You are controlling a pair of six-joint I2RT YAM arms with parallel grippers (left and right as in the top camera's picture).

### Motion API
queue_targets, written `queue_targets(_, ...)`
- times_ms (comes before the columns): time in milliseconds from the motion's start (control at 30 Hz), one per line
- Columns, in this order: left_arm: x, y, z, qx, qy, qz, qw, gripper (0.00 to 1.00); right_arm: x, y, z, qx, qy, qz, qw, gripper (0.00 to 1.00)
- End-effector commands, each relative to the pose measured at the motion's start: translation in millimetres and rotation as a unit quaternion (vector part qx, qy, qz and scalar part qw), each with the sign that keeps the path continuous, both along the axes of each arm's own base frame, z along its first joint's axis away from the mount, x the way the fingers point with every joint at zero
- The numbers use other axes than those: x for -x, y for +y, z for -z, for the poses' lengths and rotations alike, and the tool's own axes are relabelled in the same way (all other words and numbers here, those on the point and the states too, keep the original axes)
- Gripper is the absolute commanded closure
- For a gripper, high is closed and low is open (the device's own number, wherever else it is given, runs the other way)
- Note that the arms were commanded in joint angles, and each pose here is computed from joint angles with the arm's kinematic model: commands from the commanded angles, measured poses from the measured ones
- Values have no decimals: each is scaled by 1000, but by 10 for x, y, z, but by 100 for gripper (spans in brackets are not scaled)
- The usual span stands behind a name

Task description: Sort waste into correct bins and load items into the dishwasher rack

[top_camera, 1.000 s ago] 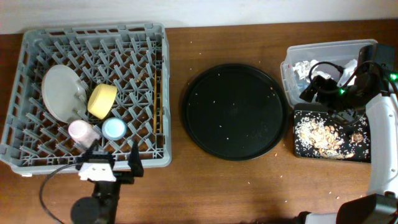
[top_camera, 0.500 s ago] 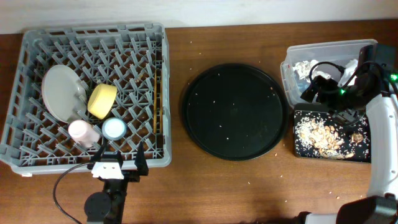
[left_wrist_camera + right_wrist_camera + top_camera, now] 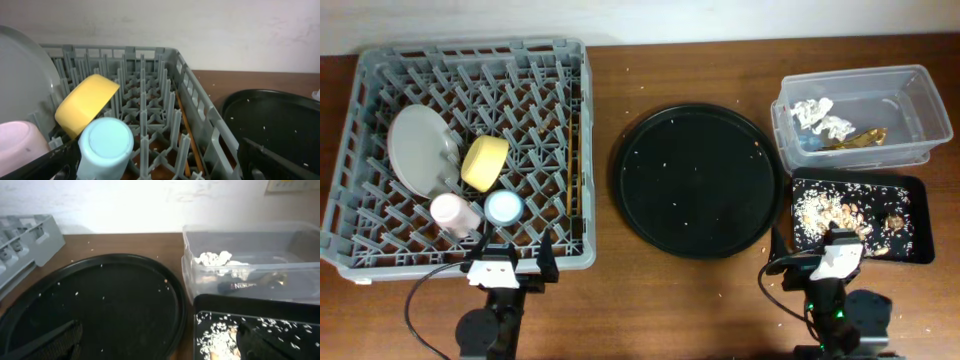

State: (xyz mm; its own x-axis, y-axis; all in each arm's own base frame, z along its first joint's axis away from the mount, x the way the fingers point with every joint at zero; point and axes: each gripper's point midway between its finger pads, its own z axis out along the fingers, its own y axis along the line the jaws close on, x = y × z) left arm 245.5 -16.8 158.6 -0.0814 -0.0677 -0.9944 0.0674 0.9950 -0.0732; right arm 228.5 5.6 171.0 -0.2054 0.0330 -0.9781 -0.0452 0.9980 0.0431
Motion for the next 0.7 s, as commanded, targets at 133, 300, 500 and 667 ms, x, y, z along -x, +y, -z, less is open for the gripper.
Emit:
queue_targets(133, 0, 3, 22, 1, 2, 0, 1000, 1, -137, 184, 127, 4, -55, -42, 998, 1)
queue_targets(300, 0, 3, 22, 1, 2, 0, 1000, 1, -162, 182, 119, 4, -71, -41, 997, 2)
queue_targets(500, 0, 3, 22, 1, 2, 0, 1000, 1, -162, 182, 119, 4, -71, -41, 997, 2)
queue_targets(667, 1, 3, 21, 1, 1, 0, 1000, 1, -162, 182, 119, 4, -71, -41, 997, 2)
